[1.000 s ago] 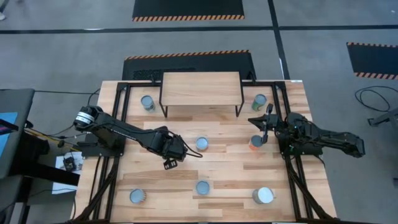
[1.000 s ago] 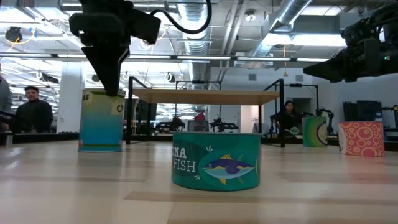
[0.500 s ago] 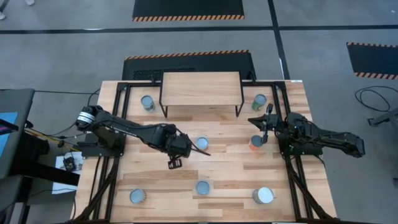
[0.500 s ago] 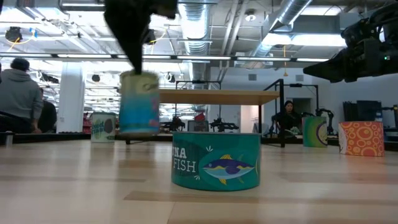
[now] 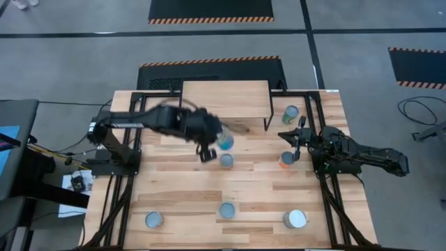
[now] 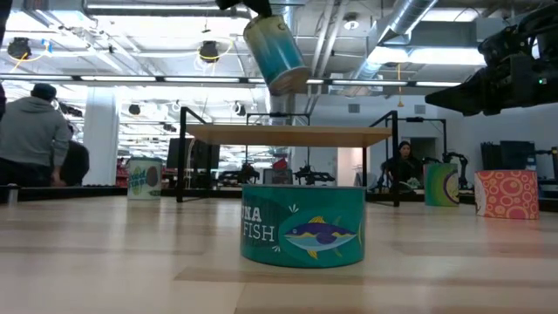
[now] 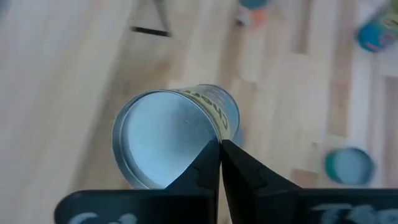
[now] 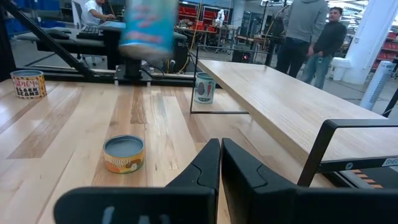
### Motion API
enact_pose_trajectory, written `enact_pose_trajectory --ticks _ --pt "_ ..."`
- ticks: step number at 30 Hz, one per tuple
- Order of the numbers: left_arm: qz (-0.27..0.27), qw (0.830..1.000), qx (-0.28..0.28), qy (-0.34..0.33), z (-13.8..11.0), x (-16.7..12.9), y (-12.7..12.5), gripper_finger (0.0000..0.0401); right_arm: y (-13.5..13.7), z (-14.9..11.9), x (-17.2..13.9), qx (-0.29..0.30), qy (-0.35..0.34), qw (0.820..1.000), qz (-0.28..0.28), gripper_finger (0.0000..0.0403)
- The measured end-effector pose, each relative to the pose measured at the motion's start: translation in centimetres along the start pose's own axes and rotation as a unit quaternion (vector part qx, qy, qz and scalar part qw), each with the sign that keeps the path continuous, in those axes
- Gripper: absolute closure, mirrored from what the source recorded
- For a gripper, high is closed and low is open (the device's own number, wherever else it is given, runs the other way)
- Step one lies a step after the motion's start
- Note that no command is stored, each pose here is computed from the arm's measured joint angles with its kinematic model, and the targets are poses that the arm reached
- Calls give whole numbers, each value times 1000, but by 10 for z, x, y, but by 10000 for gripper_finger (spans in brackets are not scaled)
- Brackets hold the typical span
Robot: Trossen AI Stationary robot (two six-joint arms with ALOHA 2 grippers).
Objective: Pick and place cans onto a shelf
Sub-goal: Put the top canned cherries on the shelf
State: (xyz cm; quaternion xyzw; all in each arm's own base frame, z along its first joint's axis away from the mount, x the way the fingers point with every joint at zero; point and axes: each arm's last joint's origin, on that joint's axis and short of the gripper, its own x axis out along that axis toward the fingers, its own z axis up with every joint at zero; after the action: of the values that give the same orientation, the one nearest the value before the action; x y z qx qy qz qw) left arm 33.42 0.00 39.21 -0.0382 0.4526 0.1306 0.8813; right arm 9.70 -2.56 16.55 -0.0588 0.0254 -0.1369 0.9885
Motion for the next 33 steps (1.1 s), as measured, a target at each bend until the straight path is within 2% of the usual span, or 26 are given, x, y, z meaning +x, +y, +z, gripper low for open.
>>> enact_pose_trajectory --ticks 5,10,16,20,26,33 --pt "41 999 -33 -3 10 -2 55 401 0 0 0 0 0 1000 0 365" --pt "70 995 -69 4 10 1 109 401 0 0 0 0 0 1000 0 365" --pt "104 990 -99 -1 5 -1 159 401 0 0 0 0 0 1000 0 365" --pt "100 990 -101 9 5 13 180 401 0 0 0 0 0 1000 0 365" --pt "105 991 -68 55 16 40 198 401 0 0 0 0 0 1000 0 365" --pt "147 982 -34 112 32 47 216 401 0 0 0 0 0 1000 0 365"
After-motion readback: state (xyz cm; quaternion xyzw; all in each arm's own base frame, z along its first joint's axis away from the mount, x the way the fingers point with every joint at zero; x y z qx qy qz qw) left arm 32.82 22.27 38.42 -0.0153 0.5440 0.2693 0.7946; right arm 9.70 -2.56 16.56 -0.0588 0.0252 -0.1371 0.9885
